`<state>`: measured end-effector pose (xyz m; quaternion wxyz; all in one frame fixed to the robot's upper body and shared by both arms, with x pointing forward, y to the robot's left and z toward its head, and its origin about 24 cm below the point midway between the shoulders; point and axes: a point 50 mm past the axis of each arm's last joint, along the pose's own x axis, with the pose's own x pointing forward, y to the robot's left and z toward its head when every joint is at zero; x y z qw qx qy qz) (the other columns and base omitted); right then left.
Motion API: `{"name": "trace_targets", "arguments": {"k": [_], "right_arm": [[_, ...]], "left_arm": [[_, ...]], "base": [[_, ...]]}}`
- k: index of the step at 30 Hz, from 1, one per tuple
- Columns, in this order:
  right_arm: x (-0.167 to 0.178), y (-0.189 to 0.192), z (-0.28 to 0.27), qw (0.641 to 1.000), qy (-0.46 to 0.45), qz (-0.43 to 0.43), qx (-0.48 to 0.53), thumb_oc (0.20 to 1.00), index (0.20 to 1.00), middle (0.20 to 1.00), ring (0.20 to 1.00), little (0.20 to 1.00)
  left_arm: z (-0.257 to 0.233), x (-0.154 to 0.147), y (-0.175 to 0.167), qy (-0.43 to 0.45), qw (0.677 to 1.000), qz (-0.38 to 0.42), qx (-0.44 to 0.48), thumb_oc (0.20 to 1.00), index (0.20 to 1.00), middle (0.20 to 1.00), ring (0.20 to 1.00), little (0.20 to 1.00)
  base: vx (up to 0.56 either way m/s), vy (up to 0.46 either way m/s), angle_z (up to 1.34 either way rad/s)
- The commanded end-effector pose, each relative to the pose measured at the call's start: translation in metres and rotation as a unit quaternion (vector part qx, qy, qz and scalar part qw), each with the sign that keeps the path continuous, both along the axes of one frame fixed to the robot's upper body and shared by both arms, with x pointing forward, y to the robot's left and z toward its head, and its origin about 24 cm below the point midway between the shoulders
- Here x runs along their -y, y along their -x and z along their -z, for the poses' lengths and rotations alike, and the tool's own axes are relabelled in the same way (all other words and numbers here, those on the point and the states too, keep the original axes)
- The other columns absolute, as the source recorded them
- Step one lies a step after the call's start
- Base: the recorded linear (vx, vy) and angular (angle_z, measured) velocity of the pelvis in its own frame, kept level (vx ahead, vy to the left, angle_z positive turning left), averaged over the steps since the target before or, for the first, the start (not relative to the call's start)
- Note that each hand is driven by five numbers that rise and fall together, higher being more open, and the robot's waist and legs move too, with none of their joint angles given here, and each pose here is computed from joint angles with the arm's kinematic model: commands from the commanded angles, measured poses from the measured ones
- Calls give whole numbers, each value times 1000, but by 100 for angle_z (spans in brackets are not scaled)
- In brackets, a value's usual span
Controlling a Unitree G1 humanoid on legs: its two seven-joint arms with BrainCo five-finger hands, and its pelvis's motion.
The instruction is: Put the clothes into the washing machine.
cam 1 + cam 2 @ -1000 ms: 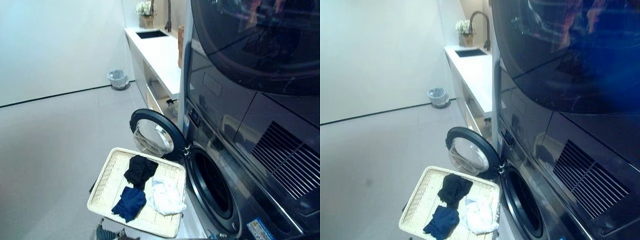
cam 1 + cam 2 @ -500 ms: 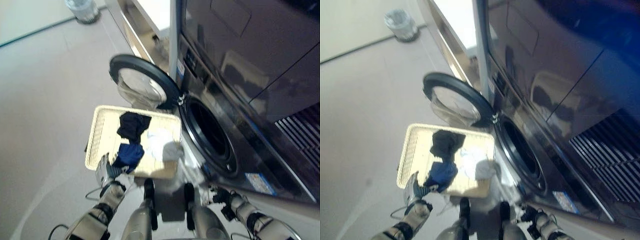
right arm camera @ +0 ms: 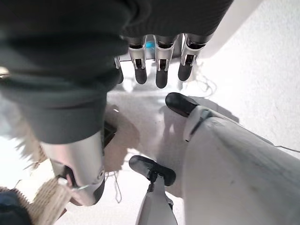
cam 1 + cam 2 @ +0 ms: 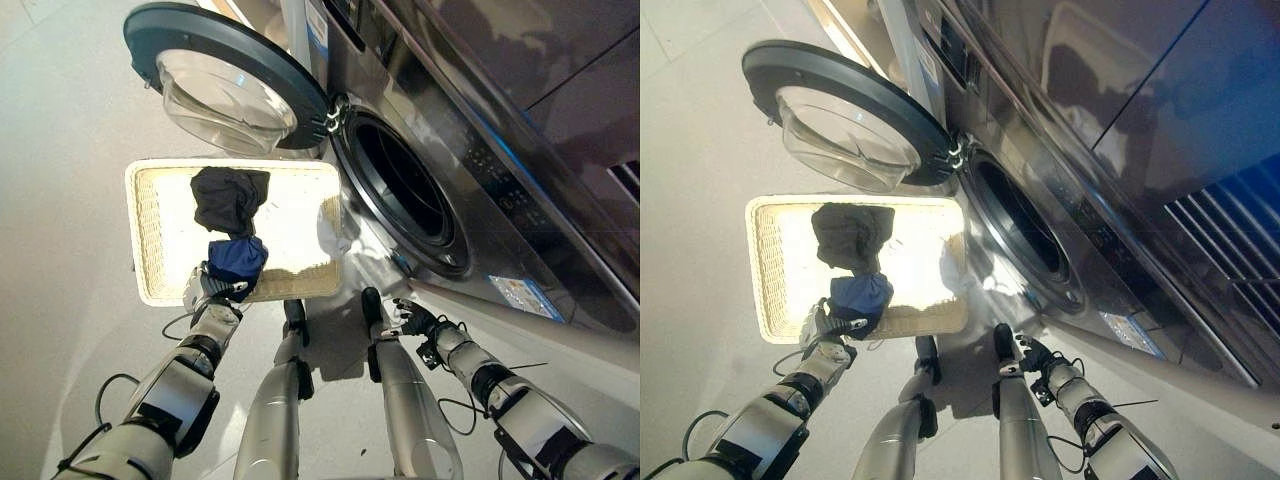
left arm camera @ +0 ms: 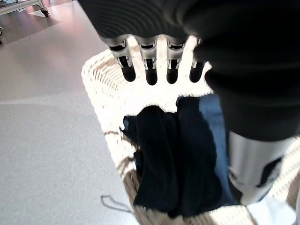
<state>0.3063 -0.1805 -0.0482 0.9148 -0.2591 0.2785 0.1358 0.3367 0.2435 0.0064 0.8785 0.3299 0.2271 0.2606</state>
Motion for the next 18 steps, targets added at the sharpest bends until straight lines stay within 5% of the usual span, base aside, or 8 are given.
{"name": "trace_targets", "arguments": {"k": [1, 12, 14, 15, 16, 18], "right_arm": [[-5, -4, -7, 999, -15, -12, 25, 1000, 1000, 1000, 1000, 1000], [-14, -21, -34, 994, -64, -15, 91, 1000, 1000, 1000, 1000, 1000], [-17, -24, -40, 991, -77, -17, 105, 1000, 1000, 1000, 1000, 1000], [-21, -26, -45, 990, -87, -21, 114, 1000, 1000, 1000, 1000, 1000], [-23, -27, -48, 988, -93, -24, 120, 1000, 1000, 1000, 1000, 1000], [-26, -28, -51, 986, -100, -28, 127, 1000, 1000, 1000, 1000, 1000]], "left_arm": [[-14, -28, 0, -12, 998, -61, -6, 1000, 1000, 1000, 1000, 1000], [-46, -42, -14, -6, 996, -89, -25, 1000, 1000, 1000, 1000, 1000], [-50, -43, -16, -1, 996, -91, -22, 837, 837, 837, 837, 837], [-54, -42, -19, 5, 996, -91, -14, 376, 376, 376, 376, 376], [-58, -42, -21, 9, 996, -92, -4, 200, 200, 200, 200, 200], [-64, -42, -24, 15, 996, -89, 12, 200, 200, 200, 200, 200]], "base": [[-47, -5, -2], [-29, -40, -1], [-21, -51, 0], [-29, -62, 0], [-29, -60, -1], [-23, -44, -4]]}}
